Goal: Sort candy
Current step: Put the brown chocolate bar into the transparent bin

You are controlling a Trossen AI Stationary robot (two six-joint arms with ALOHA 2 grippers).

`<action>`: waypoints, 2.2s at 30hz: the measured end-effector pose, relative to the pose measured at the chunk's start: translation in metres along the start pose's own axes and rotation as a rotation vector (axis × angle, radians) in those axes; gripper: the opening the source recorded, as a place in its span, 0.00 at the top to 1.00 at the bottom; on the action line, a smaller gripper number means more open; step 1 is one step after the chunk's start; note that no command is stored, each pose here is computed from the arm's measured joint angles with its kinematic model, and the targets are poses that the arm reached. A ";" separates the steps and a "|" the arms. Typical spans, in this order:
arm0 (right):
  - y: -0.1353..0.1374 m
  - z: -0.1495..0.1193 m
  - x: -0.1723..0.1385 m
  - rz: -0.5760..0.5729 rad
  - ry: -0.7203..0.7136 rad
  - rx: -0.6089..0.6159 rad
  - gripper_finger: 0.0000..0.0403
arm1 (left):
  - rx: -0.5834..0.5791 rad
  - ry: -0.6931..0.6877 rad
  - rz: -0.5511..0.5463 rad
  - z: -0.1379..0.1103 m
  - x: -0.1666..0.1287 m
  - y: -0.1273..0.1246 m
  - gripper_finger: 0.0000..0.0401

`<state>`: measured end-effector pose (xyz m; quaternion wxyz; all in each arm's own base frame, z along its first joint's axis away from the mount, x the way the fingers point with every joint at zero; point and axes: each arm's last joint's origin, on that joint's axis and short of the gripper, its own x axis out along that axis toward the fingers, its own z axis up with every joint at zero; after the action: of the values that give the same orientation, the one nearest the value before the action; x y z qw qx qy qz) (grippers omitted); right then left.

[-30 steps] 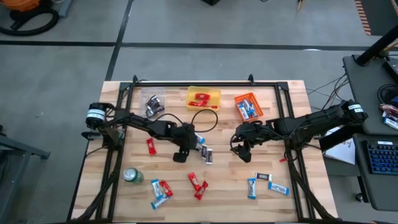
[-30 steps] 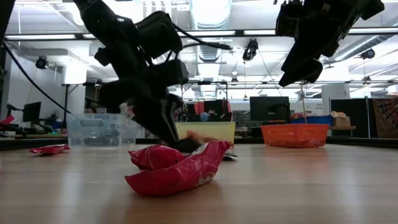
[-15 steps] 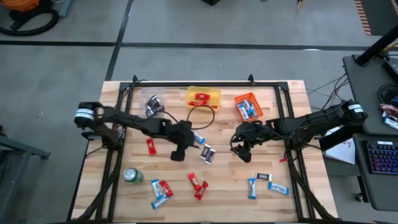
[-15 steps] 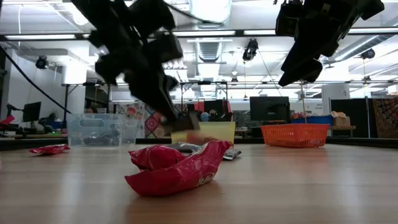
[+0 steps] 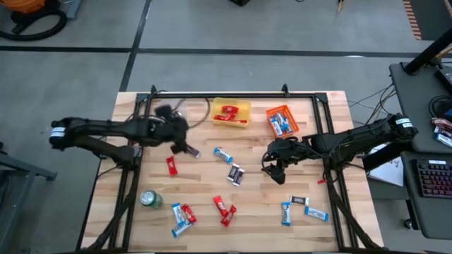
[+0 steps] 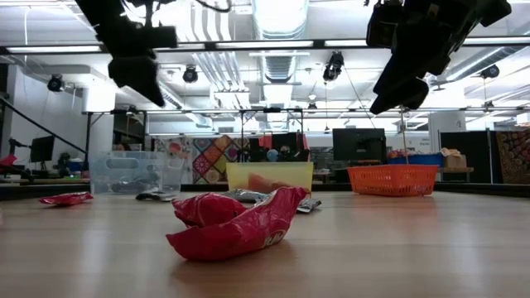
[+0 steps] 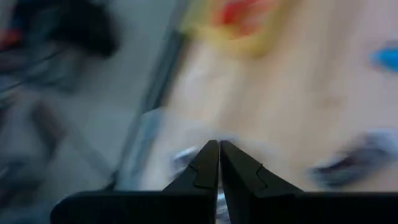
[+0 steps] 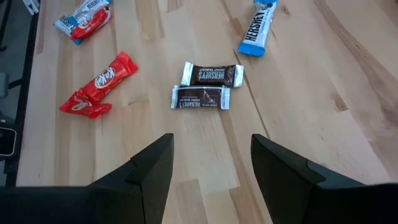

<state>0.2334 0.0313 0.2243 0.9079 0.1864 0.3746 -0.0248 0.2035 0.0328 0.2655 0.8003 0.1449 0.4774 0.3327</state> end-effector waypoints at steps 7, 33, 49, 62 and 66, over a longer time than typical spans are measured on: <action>0.001 0.002 0.000 0.009 -0.017 0.000 0.50 | 0.001 -0.076 -0.333 0.000 -0.001 0.017 1.00; 0.000 0.001 0.001 0.008 -0.016 -0.033 0.50 | 0.339 0.269 -0.535 -0.011 0.089 -0.082 0.51; 0.001 0.002 0.001 0.013 -0.032 -0.033 0.50 | 0.364 0.312 -0.542 -0.014 0.105 -0.095 0.70; 0.001 0.002 0.001 0.014 -0.033 -0.033 0.50 | 0.204 0.157 -0.596 0.001 0.074 -0.071 0.97; 0.001 0.002 0.001 0.014 -0.033 -0.033 0.50 | 0.038 0.109 -0.562 0.009 0.058 -0.043 0.97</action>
<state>0.2355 0.0315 0.2254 0.9170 0.1738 0.3586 -0.0153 0.2471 0.0404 0.2080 0.8313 0.0038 0.5474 0.0960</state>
